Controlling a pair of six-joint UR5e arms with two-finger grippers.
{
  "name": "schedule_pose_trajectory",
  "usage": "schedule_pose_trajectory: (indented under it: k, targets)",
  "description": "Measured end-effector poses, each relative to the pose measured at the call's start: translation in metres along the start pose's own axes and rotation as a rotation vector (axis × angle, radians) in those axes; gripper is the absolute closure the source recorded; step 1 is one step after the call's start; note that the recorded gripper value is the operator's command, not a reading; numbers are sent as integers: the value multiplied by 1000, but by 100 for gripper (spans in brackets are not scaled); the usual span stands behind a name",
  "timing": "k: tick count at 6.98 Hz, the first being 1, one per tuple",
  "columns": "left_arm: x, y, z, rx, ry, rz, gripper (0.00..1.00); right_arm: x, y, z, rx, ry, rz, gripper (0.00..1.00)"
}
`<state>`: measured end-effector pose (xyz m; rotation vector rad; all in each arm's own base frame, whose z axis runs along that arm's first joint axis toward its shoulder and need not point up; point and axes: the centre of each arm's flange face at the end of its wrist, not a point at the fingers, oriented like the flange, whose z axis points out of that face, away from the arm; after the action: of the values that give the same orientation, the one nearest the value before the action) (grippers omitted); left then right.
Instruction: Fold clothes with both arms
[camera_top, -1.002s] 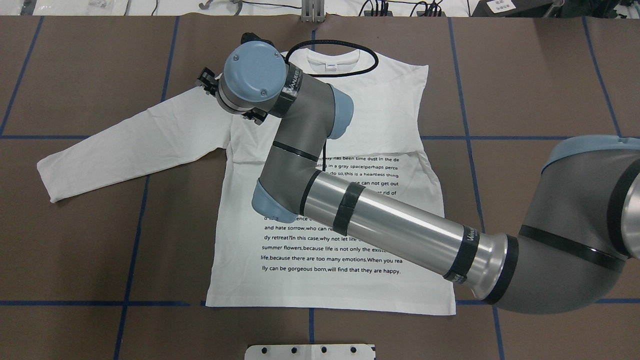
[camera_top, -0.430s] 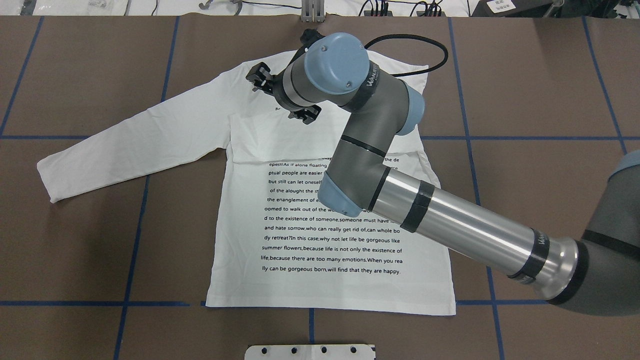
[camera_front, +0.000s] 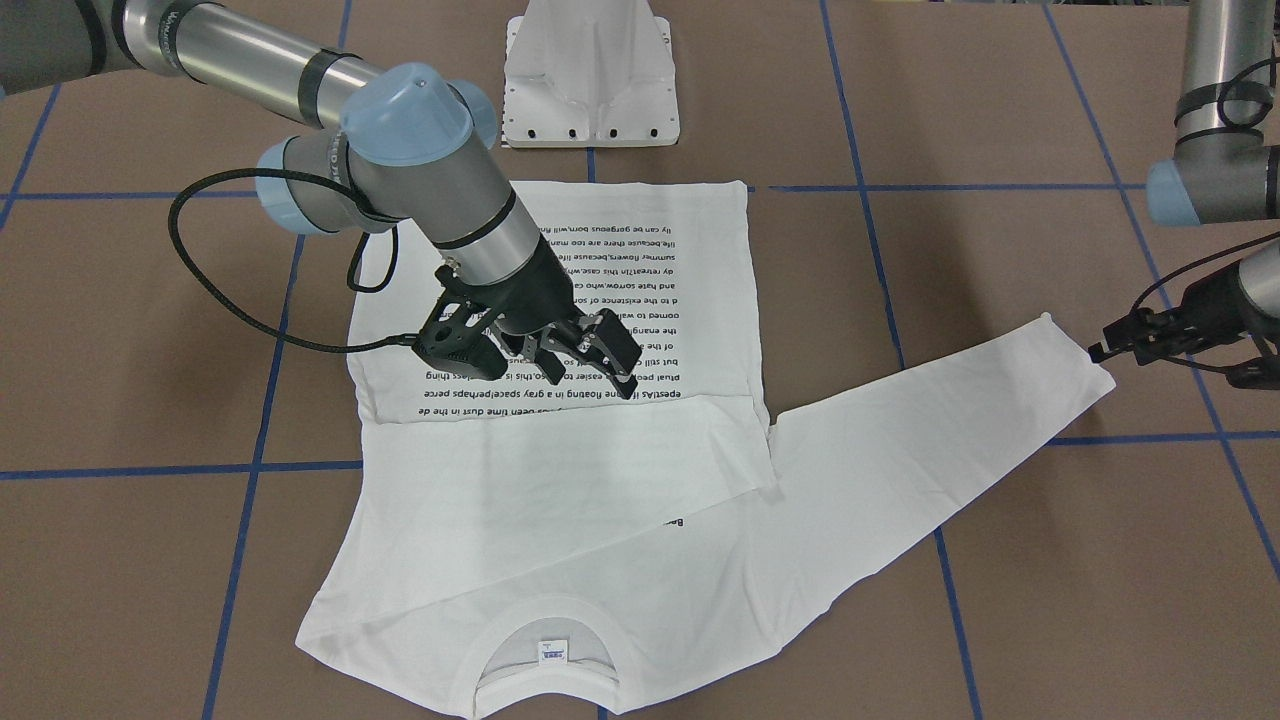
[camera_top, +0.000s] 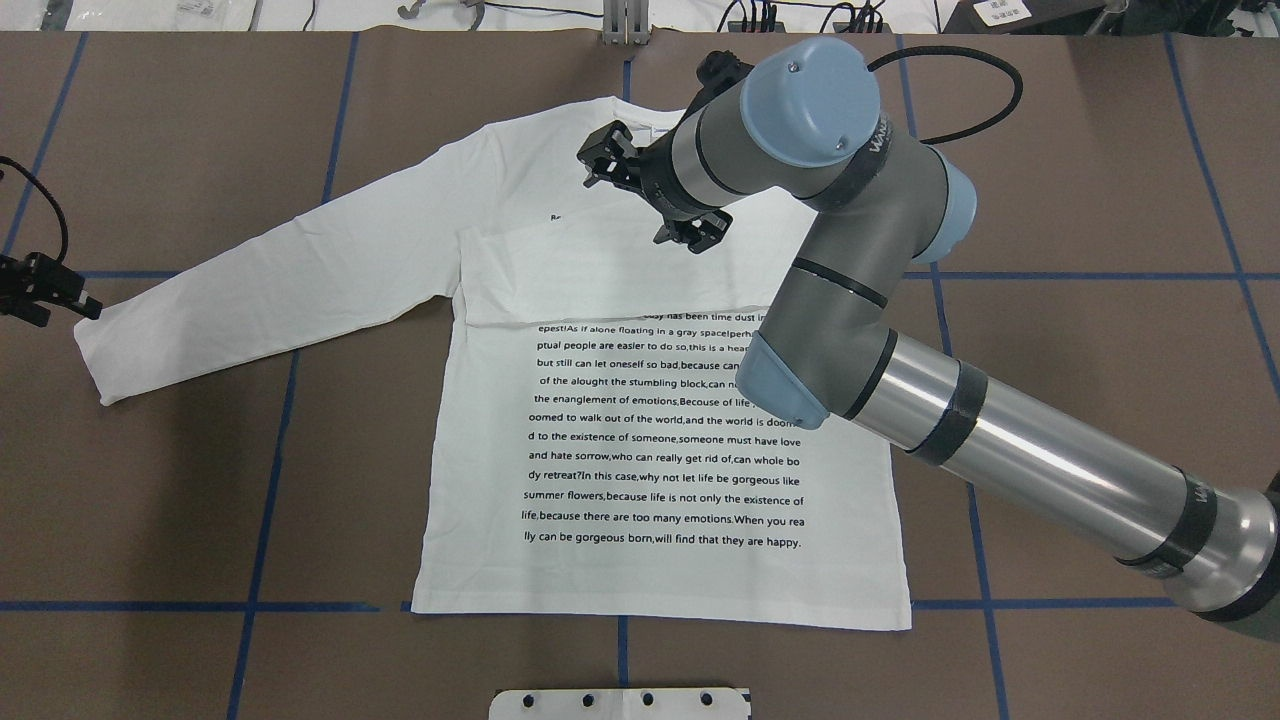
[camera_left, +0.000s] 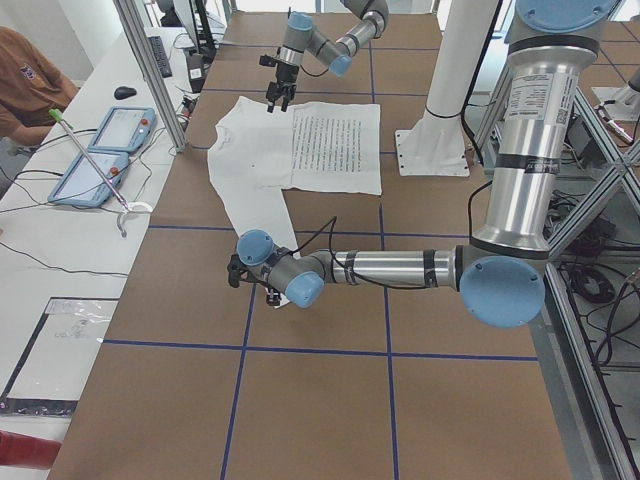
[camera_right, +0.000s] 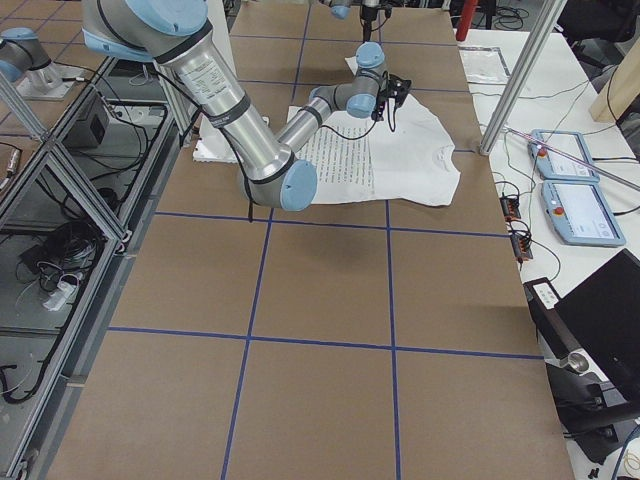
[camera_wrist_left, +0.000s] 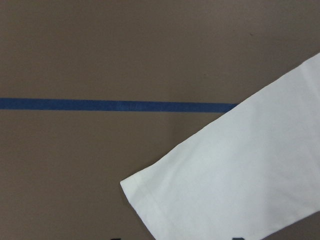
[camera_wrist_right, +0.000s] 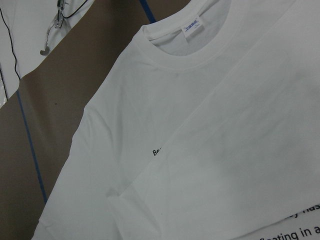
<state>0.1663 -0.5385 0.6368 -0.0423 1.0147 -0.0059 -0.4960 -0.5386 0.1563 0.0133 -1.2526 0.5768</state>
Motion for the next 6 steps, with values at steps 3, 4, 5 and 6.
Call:
schedule_pose_trajectory:
  k: [3,4,5,6]
  targets:
    - [13,-9,34,12,-80,16,26,10,-1,1,1,11,0,1]
    - [11,-8,36,17,-94,19,27,10,0,2,1,12,-1,1]
    - [8,-7,36,24,-104,20,28,10,2,3,0,12,-1,1]
    - [6,-7,35,31,-114,21,28,10,4,4,-3,13,-2,1]
